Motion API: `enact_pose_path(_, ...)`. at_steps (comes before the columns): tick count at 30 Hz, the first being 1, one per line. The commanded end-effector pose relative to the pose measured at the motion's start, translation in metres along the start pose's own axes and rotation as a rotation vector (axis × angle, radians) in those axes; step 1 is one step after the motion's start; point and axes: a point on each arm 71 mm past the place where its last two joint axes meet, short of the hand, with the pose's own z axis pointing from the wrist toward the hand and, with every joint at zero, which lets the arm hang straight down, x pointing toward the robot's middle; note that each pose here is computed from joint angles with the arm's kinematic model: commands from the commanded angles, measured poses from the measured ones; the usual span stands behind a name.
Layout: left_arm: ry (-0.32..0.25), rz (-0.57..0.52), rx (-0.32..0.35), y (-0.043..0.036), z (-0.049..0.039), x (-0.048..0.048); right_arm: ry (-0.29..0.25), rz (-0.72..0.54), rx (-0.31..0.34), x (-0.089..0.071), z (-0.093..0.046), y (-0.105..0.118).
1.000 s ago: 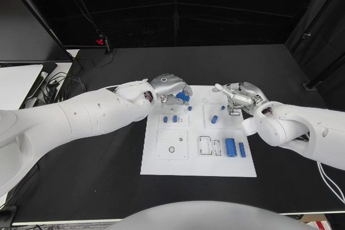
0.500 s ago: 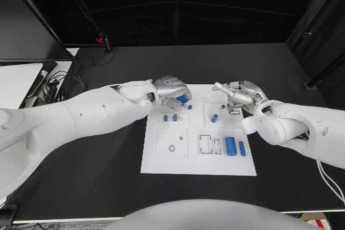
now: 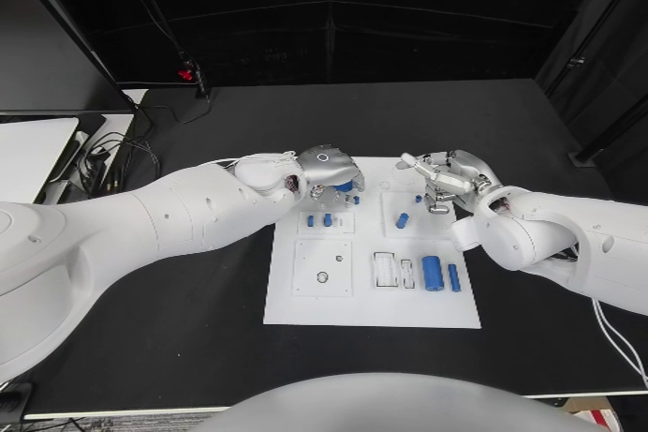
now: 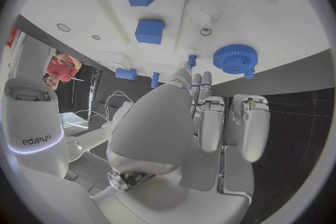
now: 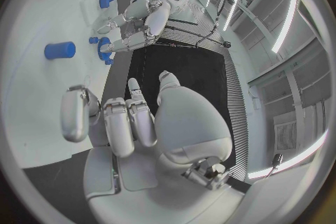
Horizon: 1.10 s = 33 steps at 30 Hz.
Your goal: Assemble the parts on the task board
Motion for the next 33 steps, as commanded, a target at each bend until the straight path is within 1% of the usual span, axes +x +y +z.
enact_pose_path(1,0.030,-0.002,0.008,-0.0011,0.0018,0.0019,0.012,0.002,-0.007,0.0017,0.0004,0.0013)
enact_pose_path(6,0.073,0.019,-0.002,-0.0013,0.0040,0.0056,0.013,0.002,-0.007,0.0021,0.0004,0.0014)
enact_pose_path(13,0.105,0.035,-0.005,-0.0026,0.0069,0.0078,0.016,0.003,-0.007,0.0030,0.0006,0.0015)
enact_pose_path(22,0.127,0.047,-0.001,-0.0039,0.0095,0.0095,0.018,0.004,-0.007,0.0038,0.0011,0.0015)
enact_pose_path(33,0.139,0.048,-0.005,-0.0019,0.0096,0.0107,0.018,0.004,-0.007,0.0040,0.0015,0.0015)
